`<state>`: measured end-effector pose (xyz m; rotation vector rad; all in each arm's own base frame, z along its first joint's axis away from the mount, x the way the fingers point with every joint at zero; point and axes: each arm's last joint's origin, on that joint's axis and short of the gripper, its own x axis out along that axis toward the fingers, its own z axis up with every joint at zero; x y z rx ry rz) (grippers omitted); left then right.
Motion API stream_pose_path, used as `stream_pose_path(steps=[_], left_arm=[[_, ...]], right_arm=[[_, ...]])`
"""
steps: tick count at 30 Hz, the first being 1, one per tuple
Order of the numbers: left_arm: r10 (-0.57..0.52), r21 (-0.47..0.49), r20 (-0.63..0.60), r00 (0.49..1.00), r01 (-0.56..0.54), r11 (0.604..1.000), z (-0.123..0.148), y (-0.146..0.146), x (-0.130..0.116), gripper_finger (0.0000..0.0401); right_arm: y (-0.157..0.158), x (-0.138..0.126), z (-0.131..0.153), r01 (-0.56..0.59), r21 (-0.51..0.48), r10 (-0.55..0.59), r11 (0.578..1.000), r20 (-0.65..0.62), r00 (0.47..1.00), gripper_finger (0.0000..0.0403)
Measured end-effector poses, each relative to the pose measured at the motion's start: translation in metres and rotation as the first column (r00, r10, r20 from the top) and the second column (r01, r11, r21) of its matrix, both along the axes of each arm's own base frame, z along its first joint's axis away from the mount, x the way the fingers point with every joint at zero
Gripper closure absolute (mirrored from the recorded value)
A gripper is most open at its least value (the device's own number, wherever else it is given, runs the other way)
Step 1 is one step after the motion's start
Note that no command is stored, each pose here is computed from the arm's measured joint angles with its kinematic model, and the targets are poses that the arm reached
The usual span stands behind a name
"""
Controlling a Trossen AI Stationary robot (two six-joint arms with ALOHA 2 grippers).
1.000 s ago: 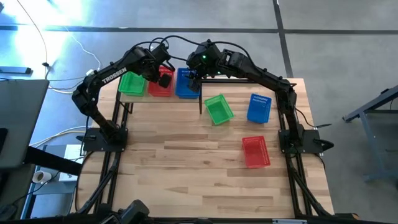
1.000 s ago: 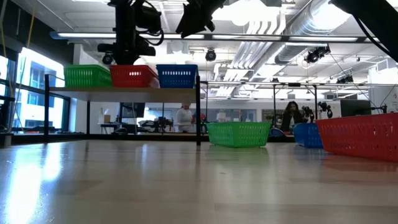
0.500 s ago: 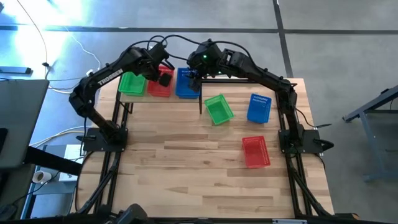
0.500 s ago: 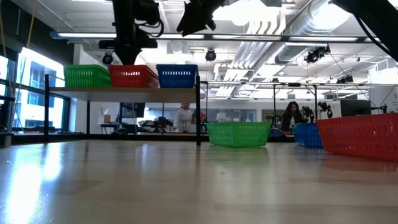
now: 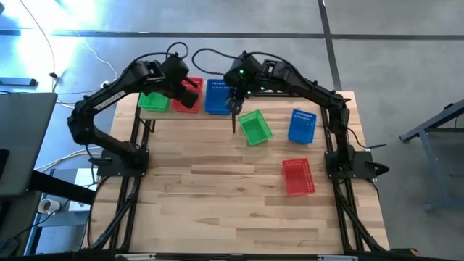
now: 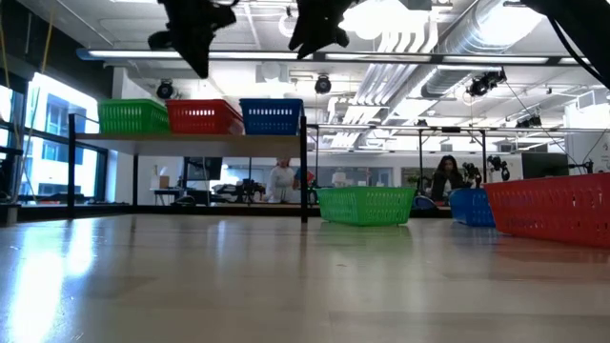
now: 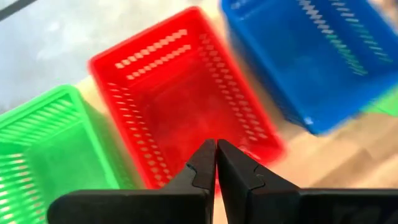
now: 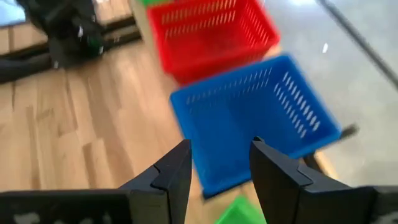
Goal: Stack baskets on shelf by color
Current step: Stack the green basket on top of the red baskets on the shelf
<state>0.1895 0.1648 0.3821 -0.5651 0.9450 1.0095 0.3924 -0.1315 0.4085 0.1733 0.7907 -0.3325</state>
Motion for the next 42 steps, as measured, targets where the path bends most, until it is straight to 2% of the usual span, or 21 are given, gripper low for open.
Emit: stream_pose_path(steps=[4,8,18,23,30,34,38,42], left_arm=[[-0.111,0.017,0.037,0.993,0.11,0.994,0.01,-0.023,0.002,0.0394],[-0.246,0.002,0.084,0.966,0.247,0.969,0.017,-0.046,0.004,0.0394],[-0.432,0.038,0.156,0.888,0.431,0.901,0.033,-0.095,-0.001,0.0394],[-0.485,0.045,0.179,0.856,0.485,0.873,0.036,-0.112,-0.002,0.0394],[-0.544,0.053,0.169,0.822,0.543,0.838,0.036,-0.123,0.001,0.0394],[-0.551,0.055,0.168,0.817,0.551,0.833,0.036,-0.124,0.001,0.0394],[-0.551,0.058,0.164,0.818,0.55,0.833,0.036,-0.124,0.001,0.0394],[-0.543,0.071,0.152,0.826,0.539,0.839,0.036,-0.124,0.001,0.0394]], right_arm=[[0.007,-0.003,-0.005,0.039,0.046,-0.036,0.998,-0.057,0.998,0.0257],[0.013,-0.006,-0.008,0.089,0.088,-0.079,0.992,-0.11,0.991,0.0257],[0.028,-0.024,-0.019,0.273,-0.001,-0.257,0.962,-0.342,0.904,0.0257],[0.029,-0.028,-0.021,0.329,-0.028,-0.315,0.944,-0.374,0.872,0.0257],[0.029,-0.029,-0.029,0.324,-0.086,-0.33,0.942,-0.411,0.85,0.0257],[0.03,-0.045,-0.035,0.357,-0.117,-0.37,0.927,-0.448,0.814,0.0257],[0.025,-0.062,-0.05,0.426,-0.103,-0.419,0.899,-0.483,0.768,0.0257],[0.019,-0.074,-0.062,0.463,-0.029,-0.427,0.886,-0.445,0.787,0.0257]])
